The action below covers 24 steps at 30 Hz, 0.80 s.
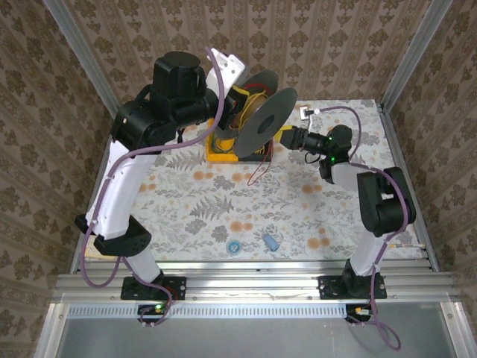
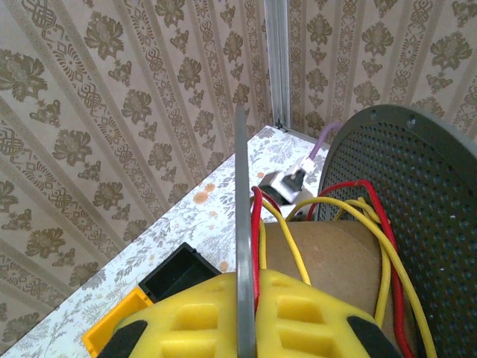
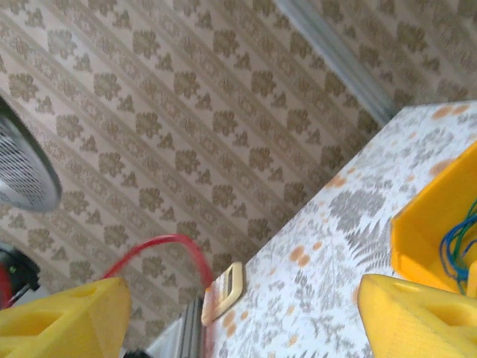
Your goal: Wrap the cables
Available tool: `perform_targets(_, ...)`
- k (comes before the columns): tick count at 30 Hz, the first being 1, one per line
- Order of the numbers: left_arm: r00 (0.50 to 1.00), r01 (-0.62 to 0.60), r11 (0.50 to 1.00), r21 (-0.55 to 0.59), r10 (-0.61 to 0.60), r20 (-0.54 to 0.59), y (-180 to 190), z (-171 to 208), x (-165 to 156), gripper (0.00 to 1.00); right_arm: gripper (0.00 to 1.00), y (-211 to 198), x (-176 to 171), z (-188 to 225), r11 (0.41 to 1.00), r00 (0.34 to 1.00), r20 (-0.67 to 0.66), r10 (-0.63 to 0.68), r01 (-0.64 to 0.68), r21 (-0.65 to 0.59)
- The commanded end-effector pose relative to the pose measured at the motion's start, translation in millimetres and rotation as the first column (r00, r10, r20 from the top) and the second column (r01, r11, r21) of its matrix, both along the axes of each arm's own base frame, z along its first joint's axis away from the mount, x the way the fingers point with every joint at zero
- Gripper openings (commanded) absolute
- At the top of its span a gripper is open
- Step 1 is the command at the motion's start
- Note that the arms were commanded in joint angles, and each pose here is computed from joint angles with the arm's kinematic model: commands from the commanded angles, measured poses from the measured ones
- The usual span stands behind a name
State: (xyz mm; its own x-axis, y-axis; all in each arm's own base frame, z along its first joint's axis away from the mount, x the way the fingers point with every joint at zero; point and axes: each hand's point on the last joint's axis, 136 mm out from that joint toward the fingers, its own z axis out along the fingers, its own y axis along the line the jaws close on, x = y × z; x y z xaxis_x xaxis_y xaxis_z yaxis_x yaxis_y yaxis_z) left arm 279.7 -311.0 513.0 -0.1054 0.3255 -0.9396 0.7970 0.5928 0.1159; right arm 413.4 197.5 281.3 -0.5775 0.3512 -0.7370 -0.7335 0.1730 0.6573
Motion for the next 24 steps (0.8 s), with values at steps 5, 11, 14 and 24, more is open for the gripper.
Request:
perform_targets(5, 0.996, -0.001, 0.994, -0.107, 0.01, 0.085, 7, 41, -7, 0.0, 0.85, -37, -13, 34, 0.928, 0.944, 0.114, -0.31, 0.326, -0.178)
perform_targets(11, 0.996, 0.015, 0.993, -0.116, -0.005, 0.088, 3, 42, -9, 0.0, 0.85, -27, -36, 44, 0.961, 0.972, 0.141, -0.186, 0.21, -0.178)
perform_targets(14, 0.996, 0.025, 0.992, -0.124, -0.014, 0.09, 2, 45, -13, 0.0, 0.82, -23, -27, 28, 0.974, 0.982, 0.105, -0.157, 0.171, -0.146)
perform_targets(24, 0.995, 0.039, 0.99, -0.138, -0.026, 0.097, 4, 50, -19, 0.0, 0.77, 6, -18, 16, 0.991, 0.996, 0.082, -0.044, 0.053, -0.122)
